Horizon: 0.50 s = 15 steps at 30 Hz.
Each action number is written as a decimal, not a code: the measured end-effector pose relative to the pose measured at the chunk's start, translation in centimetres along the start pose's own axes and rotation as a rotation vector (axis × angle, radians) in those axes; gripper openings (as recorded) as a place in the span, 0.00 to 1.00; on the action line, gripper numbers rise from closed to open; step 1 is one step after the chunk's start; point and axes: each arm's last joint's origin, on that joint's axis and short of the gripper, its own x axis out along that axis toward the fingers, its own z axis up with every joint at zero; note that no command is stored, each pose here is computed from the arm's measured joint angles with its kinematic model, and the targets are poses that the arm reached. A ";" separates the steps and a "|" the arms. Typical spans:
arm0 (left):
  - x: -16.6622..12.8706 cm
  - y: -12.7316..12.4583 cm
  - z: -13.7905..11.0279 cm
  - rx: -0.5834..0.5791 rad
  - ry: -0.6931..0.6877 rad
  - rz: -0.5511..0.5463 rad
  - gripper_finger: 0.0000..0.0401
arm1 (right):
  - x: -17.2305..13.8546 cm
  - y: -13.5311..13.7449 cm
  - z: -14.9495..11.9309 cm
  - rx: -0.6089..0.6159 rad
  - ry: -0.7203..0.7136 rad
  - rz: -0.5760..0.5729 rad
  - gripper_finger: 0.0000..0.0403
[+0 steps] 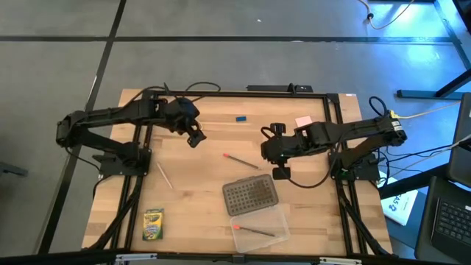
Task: Pack school essentials
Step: Put the yellow scissors into the supply box
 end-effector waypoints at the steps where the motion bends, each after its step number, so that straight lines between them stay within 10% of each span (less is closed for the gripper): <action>1: 0.0 0.0 0.1 0.012 -0.006 -0.001 0.99 | 0.0 0.0 0.0 0.000 0.000 0.000 0.22; 15: 0.2 0.1 0.2 0.026 -0.005 0.007 0.99 | 0.0 0.0 0.0 -0.020 0.003 0.000 0.22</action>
